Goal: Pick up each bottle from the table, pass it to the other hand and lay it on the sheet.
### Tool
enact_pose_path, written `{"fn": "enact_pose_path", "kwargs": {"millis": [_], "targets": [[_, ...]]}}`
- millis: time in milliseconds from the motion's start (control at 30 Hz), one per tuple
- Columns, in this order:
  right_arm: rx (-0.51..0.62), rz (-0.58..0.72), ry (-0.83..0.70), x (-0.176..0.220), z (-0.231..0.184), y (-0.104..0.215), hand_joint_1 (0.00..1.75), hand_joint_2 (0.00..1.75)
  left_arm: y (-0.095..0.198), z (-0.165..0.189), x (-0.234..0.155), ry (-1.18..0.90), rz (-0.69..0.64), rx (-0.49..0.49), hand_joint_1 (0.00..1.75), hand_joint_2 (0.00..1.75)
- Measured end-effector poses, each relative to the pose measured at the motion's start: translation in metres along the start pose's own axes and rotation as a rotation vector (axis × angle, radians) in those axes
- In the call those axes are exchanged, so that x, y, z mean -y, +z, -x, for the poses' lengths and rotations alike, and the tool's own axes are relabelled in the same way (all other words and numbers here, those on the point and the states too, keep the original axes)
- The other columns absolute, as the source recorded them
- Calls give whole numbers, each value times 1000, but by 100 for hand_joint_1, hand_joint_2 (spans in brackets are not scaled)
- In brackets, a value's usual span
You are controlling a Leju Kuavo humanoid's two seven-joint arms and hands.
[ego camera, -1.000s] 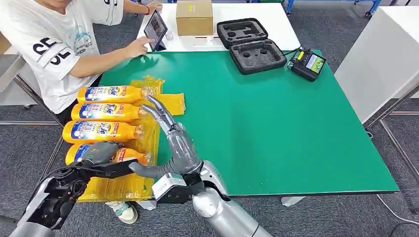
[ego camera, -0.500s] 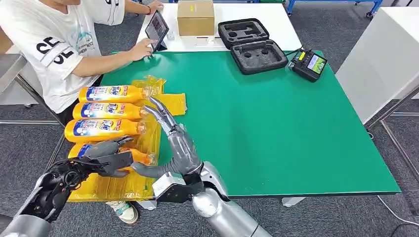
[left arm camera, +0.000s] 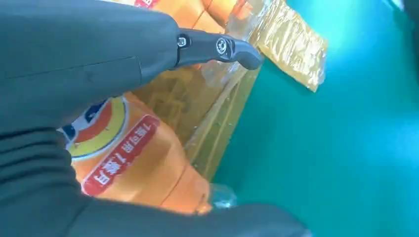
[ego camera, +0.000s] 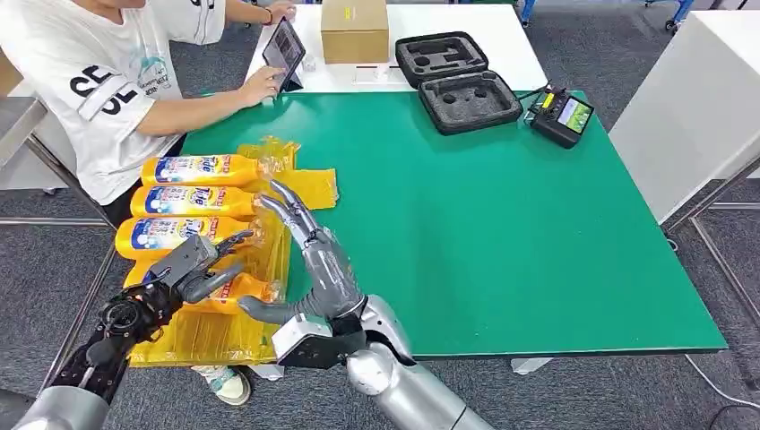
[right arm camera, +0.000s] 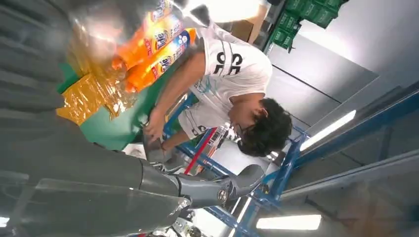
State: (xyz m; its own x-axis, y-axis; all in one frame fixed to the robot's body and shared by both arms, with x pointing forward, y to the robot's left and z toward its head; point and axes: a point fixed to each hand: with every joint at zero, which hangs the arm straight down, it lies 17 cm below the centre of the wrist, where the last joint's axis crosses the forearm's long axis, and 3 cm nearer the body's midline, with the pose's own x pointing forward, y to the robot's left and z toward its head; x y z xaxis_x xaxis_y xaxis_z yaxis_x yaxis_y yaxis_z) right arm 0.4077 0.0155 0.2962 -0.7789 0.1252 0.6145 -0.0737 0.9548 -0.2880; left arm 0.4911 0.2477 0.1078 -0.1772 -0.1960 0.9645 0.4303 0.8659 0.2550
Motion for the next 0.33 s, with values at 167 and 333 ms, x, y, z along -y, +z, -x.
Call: {"fn": "enact_pose_path", "kwargs": {"millis": [167,333], "targets": [[-7,-12,1,-3,1,1,0,175,4,-28,-45,-98,-297,153,0,0],[-14,-17,-6,-7,2,1,0,175,20,-93,-84,-199,-590,386,0,0]]}}
